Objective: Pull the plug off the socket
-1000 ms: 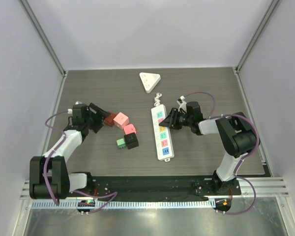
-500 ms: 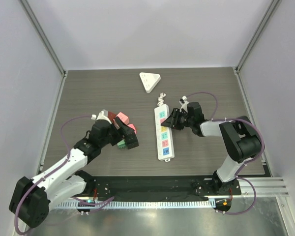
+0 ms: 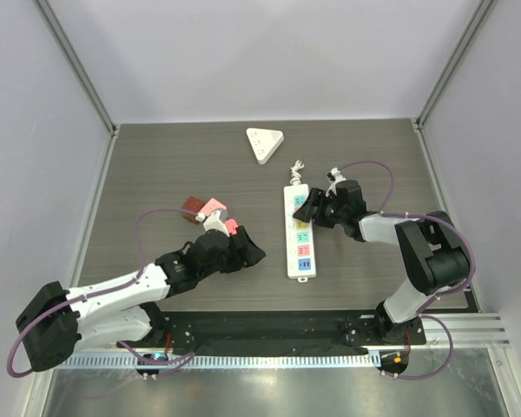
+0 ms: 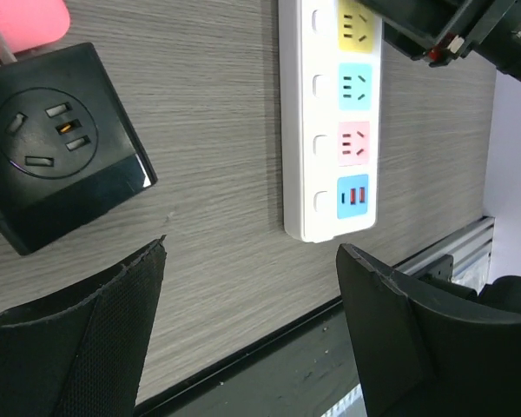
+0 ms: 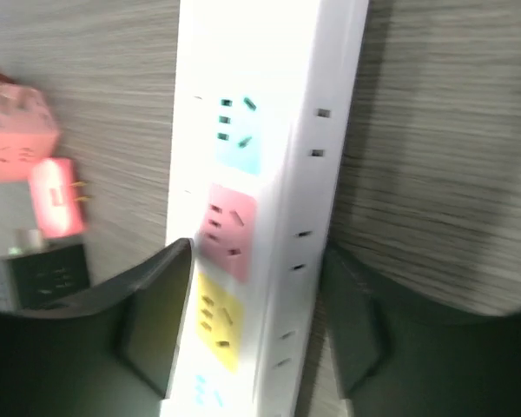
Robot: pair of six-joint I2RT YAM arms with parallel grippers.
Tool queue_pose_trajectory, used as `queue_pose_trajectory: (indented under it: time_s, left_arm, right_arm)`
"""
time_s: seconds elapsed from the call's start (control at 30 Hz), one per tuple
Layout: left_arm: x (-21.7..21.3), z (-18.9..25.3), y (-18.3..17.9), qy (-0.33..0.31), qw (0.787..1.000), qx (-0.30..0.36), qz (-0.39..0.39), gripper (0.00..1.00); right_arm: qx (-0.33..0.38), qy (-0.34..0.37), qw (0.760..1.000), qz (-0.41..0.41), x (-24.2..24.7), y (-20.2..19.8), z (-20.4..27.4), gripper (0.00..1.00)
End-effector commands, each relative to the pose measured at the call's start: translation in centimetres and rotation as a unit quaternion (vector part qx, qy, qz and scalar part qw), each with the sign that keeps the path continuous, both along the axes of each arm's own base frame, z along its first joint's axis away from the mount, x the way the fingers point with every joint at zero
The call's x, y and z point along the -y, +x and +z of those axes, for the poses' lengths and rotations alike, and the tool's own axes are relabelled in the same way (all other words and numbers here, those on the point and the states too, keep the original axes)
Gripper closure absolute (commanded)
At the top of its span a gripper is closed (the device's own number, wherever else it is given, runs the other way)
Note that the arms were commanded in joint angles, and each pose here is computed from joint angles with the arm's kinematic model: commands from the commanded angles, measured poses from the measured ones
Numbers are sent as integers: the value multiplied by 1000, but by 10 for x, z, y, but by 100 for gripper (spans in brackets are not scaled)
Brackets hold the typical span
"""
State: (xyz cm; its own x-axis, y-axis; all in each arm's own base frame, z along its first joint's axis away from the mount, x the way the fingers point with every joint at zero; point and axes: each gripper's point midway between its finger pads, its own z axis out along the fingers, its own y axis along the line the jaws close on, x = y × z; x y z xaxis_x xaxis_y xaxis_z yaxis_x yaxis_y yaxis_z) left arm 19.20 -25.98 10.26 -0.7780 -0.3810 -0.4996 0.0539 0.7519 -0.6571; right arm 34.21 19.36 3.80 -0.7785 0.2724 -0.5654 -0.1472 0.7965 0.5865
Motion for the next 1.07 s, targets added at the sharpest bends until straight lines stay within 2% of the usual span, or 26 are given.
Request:
queue_pose_trajectory:
  time_s: [0.0,0.2,0.33,0.4,0.53,0.77,0.83,0.9,0.97,1.0,1.03]
  left_arm:
    - [10,29,10,-32,999,33,12,20]
    - [3,45,-5,-65,997,45,-1,19]
    - [-8,47,-8,-66,996,53,4,18]
    - [-10,46,-11,-64,997,53,3,18]
    - [-11,49,-15,-98,993,61,1,17]
    - [-25,32,-23,-136,988,70,17,10]
    - [-26,31,-26,-151,986,71,14,10]
    - [-29,16,-32,-154,986,62,12,10]
    - [-29,19,-37,-187,980,64,6,10]
    - [-29,20,-40,-199,978,66,1,9]
    - [-29,21,-45,-221,973,71,-8,9]
  right_arm:
    - [-22,-80,996,-19,29,-9,-33,25]
    - [-47,-114,991,-57,44,-5,-29,3]
    - [-19,-129,988,-89,55,2,4,0]
    - [-30,-137,986,-86,59,-10,10,0]
    - [-7,-93,992,-86,55,-37,41,0]
    - [-11,6,995,-103,49,-96,39,0]
    - [-22,32,995,-92,44,-113,29,0]
    - [-7,78,993,-85,37,-121,40,0]
    - [-18,95,993,-73,34,-136,30,0]
    - [13,111,992,-65,32,-135,42,1]
    - [14,117,991,-57,31,-141,38,0]
